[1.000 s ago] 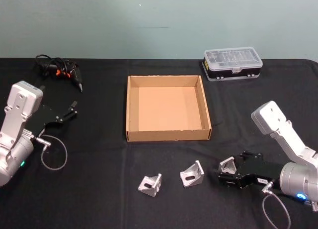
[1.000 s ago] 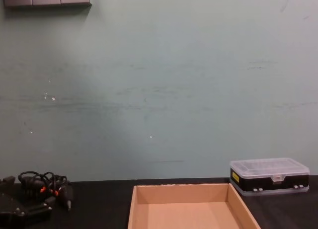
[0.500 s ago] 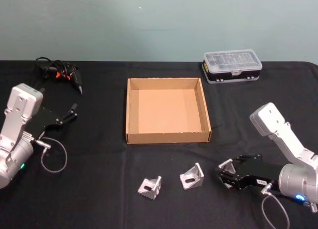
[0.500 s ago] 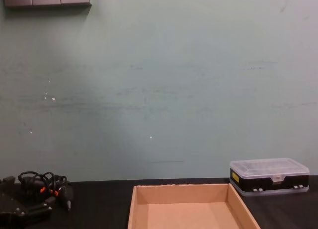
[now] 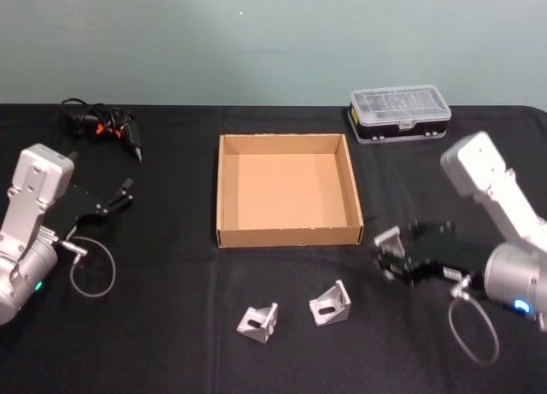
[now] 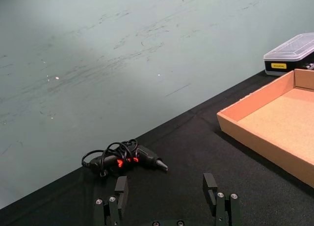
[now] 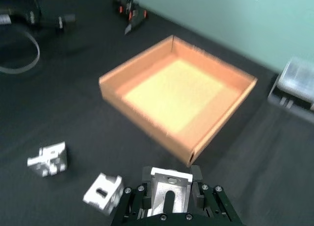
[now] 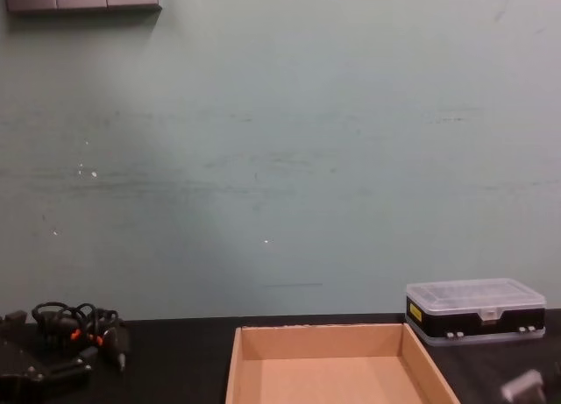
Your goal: Use one hand to pick up the angle iron from the table and place it into the box.
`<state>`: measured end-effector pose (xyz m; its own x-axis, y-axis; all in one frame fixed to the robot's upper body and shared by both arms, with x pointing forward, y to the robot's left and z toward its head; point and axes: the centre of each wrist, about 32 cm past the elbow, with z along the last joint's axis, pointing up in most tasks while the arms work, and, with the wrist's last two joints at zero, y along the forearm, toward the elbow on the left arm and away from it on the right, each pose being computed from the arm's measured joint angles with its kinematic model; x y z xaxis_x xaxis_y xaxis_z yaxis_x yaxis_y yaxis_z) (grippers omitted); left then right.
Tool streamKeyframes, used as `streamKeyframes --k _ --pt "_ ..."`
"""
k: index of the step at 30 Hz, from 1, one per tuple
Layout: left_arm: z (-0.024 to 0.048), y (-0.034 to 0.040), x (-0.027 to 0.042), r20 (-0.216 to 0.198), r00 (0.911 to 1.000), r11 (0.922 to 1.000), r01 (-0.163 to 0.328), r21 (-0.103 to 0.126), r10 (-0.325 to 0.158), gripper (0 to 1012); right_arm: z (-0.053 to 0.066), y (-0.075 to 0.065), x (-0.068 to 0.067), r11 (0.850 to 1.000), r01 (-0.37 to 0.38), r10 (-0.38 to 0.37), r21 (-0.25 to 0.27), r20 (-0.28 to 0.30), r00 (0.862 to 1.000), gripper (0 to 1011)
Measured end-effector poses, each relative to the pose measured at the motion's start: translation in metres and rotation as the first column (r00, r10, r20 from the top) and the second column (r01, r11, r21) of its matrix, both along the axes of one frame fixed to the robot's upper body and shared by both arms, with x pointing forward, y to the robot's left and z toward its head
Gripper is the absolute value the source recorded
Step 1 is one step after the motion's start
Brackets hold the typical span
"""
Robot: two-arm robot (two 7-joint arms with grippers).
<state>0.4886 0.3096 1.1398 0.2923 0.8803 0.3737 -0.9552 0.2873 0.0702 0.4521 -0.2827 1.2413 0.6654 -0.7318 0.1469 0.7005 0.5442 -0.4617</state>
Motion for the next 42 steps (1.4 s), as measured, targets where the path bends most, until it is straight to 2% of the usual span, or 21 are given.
streamKeyframes --k 5,8,9,12,15,21,24,31,36,42 --pt "0.0000 0.0000 0.0000 0.000 1.0000 1.0000 0.000 0.000 0.000 1000 0.018 0.006 0.010 1.000 -0.005 0.004 0.009 0.086 0.996 459" --pt "0.0000 0.0000 0.0000 0.000 1.0000 1.0000 0.000 0.000 0.000 1000 0.027 0.013 0.024 1.000 -0.009 0.007 0.016 0.144 0.990 459" --pt "0.0000 0.0000 0.0000 0.000 1.0000 1.0000 0.000 0.000 0.000 1000 0.027 0.013 0.024 1.000 -0.009 0.007 0.016 0.144 0.990 459" --pt "0.0000 0.0000 0.0000 0.000 1.0000 1.0000 0.000 0.000 0.000 1000 0.030 0.019 0.040 1.000 -0.011 0.009 0.014 0.180 0.984 459" --pt "0.0000 0.0000 0.0000 0.000 1.0000 1.0000 0.000 0.000 0.000 1000 0.029 0.023 0.050 1.000 -0.016 0.014 0.012 0.187 0.982 459" --pt "0.0000 0.0000 0.0000 0.000 1.0000 1.0000 0.000 0.000 0.000 1000 0.019 0.032 0.082 0.999 -0.037 0.035 0.006 0.169 0.985 459" --pt "0.0000 0.0000 0.0000 0.000 1.0000 1.0000 0.000 0.000 0.000 1000 0.015 0.034 0.090 0.999 -0.041 0.039 0.004 0.156 0.987 459" --pt "0.0000 0.0000 0.0000 0.000 1.0000 1.0000 0.000 0.000 0.000 1000 -0.009 0.042 0.116 0.999 -0.050 0.048 0.015 0.089 0.995 459" --pt "0.0000 0.0000 0.0000 0.000 1.0000 1.0000 0.000 0.000 0.000 1000 -0.021 0.047 0.126 0.999 -0.051 0.050 0.015 0.054 0.997 459" --pt "0.0000 0.0000 0.0000 0.000 1.0000 1.0000 0.000 0.000 0.000 1000 -0.032 0.051 0.131 0.999 -0.054 0.053 0.007 0.021 0.998 459"
